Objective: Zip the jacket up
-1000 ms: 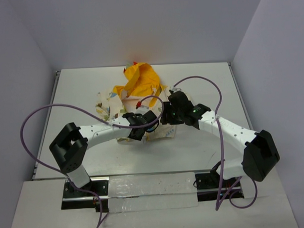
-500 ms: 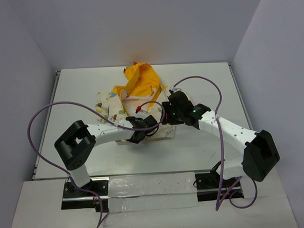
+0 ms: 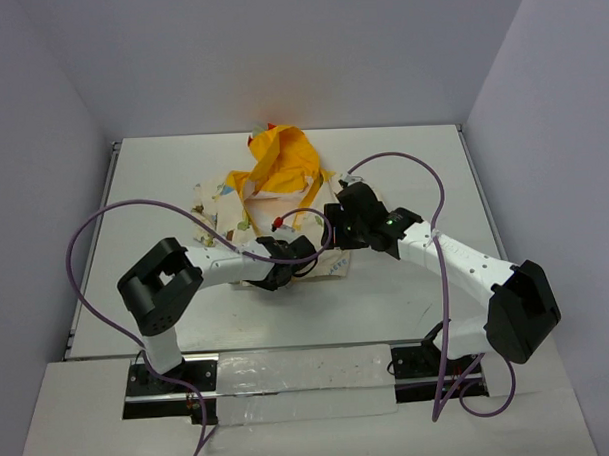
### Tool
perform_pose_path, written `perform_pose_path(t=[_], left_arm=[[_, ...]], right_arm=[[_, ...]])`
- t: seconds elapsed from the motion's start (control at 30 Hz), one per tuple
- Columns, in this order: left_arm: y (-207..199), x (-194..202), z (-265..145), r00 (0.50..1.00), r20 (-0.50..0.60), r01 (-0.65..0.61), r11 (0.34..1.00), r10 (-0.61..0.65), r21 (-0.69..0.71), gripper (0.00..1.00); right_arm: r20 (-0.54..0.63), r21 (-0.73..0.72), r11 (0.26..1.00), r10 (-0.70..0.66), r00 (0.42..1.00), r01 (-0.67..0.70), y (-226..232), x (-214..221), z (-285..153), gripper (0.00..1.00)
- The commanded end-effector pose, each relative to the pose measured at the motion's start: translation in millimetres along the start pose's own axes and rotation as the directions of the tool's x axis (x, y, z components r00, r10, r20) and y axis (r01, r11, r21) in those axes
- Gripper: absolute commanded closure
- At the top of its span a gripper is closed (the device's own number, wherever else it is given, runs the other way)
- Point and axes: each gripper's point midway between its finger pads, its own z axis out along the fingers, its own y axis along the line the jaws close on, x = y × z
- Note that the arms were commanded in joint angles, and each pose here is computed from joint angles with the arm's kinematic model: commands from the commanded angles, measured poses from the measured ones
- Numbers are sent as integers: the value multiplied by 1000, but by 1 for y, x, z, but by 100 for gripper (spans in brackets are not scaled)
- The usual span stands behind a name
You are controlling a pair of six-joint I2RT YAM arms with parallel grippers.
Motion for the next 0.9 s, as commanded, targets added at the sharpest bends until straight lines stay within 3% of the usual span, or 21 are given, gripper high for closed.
perform_pose_path(t=[0.0, 0.1, 0.13, 0.23, 0.37, 0.43, 0.6, 0.7, 0.77, 0.87], left_arm=[[0, -12, -4, 998, 47, 29, 1000, -29, -9, 62], [8, -16, -8, 997, 53, 49, 998, -47, -37, 93], [9, -18, -10, 997, 52, 62, 997, -60, -35, 98], [4, -32, -25, 990, 52, 130, 990, -133, 63, 100], [0, -52, -55, 965, 31, 243, 929, -262, 279, 100], [6, -75, -76, 920, 25, 342, 831, -392, 438, 100], [8, -94, -104, 832, -70, 438, 575, -550, 691, 100], [9, -99, -118, 796, -132, 449, 429, -591, 784, 100], [11, -101, -125, 767, -175, 454, 330, -617, 828, 100], [11, -96, -121, 734, -227, 488, 265, -640, 832, 100]], right_arm=[[48, 6, 1000, -5, 999, 5, 0, -14, -10, 35], [52, 15, 1000, -4, 999, 4, -2, -14, -10, 35], [51, 21, 1000, -3, 999, 2, -4, -13, -10, 35], [49, 40, 999, -3, 999, 1, -7, -12, -8, 35], [65, 51, 999, -10, 998, 7, -8, -18, -12, 35], [71, 51, 999, -17, 997, 13, -8, -20, -14, 35], [67, -27, 999, -34, 997, 36, 7, -20, -16, 35], [72, -105, 993, -43, 996, 51, 32, -19, -18, 35], [75, -92, 988, -120, 990, 127, 53, -16, -16, 36], [51, -43, 974, -219, 974, 221, 65, -12, -11, 37]])
